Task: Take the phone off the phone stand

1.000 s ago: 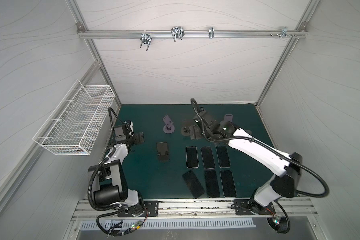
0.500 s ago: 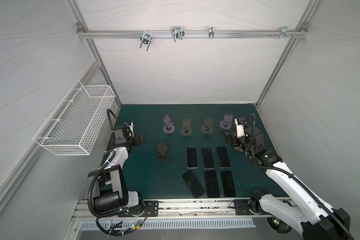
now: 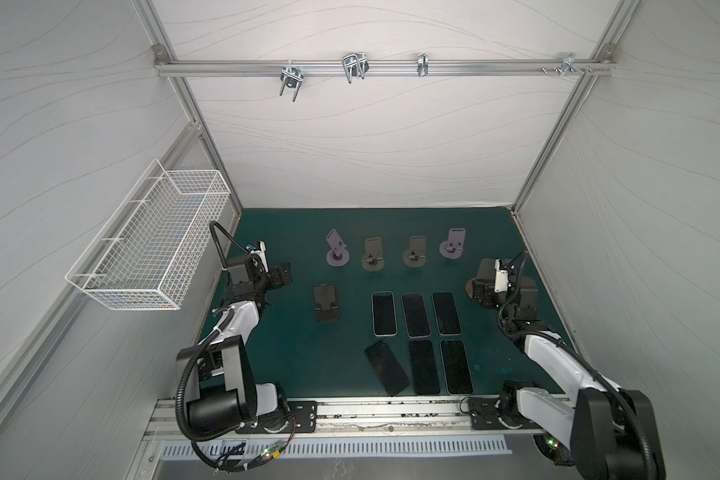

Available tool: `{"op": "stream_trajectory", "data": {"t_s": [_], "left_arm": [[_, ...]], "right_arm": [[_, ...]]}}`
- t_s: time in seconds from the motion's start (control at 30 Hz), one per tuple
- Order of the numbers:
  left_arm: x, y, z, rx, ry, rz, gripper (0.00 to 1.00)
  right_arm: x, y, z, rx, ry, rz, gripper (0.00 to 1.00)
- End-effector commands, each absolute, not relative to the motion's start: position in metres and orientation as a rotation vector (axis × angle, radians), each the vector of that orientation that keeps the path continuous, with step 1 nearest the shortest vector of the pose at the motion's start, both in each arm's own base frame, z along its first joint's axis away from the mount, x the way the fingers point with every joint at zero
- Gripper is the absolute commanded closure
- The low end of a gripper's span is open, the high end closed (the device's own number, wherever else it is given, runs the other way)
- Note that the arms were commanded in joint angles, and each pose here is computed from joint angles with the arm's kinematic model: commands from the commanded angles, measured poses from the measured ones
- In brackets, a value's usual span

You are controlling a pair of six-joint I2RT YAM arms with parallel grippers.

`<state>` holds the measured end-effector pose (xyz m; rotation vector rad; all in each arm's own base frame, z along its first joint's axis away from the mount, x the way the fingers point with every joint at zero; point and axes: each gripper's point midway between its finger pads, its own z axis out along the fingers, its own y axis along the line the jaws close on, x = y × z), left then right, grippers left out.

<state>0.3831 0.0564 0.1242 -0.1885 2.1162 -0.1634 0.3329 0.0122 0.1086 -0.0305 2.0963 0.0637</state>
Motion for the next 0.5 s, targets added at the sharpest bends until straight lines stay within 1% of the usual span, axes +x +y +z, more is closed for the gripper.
{"op": "stream_trajectory", "data": {"t_s": [0.0, 0.17, 0.3, 0.47], "left_arm": [[0.397, 0.05, 0.139, -0.16, 2.031, -0.122, 0.0], [0.408, 0.053, 0.15, -0.158, 1.956, -0.056, 0.0], [0.41, 0.056, 0.148, -0.179, 1.961, -0.038, 0.0], [0.408, 0.056, 0.141, -0.205, 2.011, -0.054, 0.0]], "right_arm": [[0.351, 0.023, 0.13, -0.055, 1.952, 0.223, 0.01], [0.363, 0.024, 0.116, -0.069, 1.933, 0.24, 0.01], [0.372, 0.015, 0.115, -0.069, 1.933, 0.173, 0.01], [0.375, 0.022, 0.114, -0.115, 1.952, 0.186, 0.01]]}}
